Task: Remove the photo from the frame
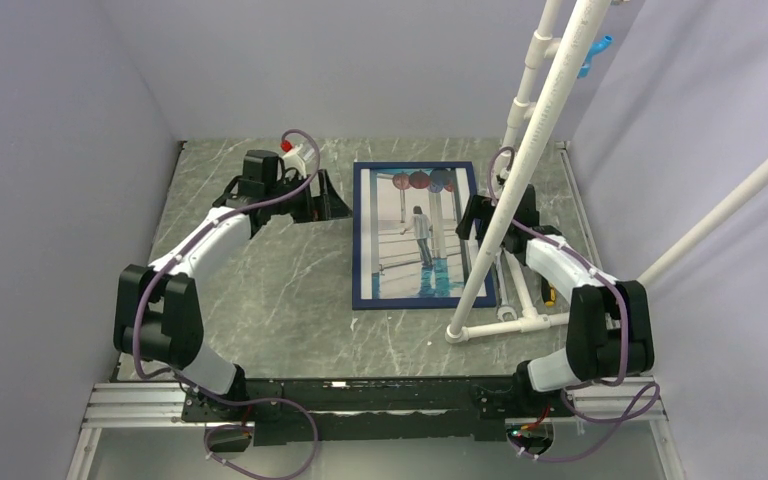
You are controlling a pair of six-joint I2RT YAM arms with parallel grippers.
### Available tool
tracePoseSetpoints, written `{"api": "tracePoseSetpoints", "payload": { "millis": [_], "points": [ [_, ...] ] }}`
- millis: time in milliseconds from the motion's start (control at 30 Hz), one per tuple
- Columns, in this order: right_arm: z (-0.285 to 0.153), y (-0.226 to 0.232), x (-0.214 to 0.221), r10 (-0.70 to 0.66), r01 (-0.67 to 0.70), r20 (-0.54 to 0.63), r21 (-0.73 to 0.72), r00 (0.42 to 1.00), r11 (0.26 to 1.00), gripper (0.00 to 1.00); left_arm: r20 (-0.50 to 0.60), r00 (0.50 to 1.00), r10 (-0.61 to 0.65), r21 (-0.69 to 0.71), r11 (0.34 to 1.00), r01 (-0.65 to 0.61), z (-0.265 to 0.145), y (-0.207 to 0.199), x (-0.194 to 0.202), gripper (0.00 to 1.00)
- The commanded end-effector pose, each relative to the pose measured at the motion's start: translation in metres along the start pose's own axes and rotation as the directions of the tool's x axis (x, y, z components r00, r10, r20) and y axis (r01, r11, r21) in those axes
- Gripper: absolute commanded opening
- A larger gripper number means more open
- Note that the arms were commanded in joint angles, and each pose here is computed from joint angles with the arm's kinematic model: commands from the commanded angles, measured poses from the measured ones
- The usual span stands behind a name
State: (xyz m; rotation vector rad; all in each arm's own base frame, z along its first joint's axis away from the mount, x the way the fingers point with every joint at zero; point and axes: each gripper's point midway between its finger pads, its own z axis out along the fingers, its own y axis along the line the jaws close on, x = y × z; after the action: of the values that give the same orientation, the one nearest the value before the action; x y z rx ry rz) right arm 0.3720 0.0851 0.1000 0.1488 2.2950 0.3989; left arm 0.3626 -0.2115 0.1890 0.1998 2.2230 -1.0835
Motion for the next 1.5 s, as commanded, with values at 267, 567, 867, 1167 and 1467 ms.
{"api": "tracePoseSetpoints", "payload": {
  "millis": [267,567,867,1167,1467],
  "points": [
    [0.019,-0.027,-0.006,0.01,-0.009,-0.006,0.145,1.0,0.989,0.66,-0.077,0.997,0.03,0.07,0.997,-0.024,0.009,-0.019,0.006,0.98],
    [0.027,-0.041,-0.004,0.023,-0.02,-0.013,0.214,1.0,0.977,0.61,-0.082,0.996,0.045,0.061,0.997,-0.04,0.01,-0.02,0.007,0.97],
    [0.028,-0.044,0.01,0.052,-0.039,-0.052,0.228,0.997,0.973,0.5,-0.095,0.994,0.052,0.068,0.997,-0.045,0.01,-0.022,0.009,0.98],
    [0.016,-0.053,0.027,0.078,-0.063,-0.044,0.265,0.996,0.962,0.46,-0.099,0.993,0.058,0.072,0.996,-0.051,0.011,-0.025,0.01,0.99],
    [0.022,-0.055,0.037,0.089,-0.067,-0.072,0.263,0.993,0.962,0.38,-0.104,0.992,0.076,0.054,0.996,-0.071,0.01,-0.026,0.012,1.0]
  ]
}}
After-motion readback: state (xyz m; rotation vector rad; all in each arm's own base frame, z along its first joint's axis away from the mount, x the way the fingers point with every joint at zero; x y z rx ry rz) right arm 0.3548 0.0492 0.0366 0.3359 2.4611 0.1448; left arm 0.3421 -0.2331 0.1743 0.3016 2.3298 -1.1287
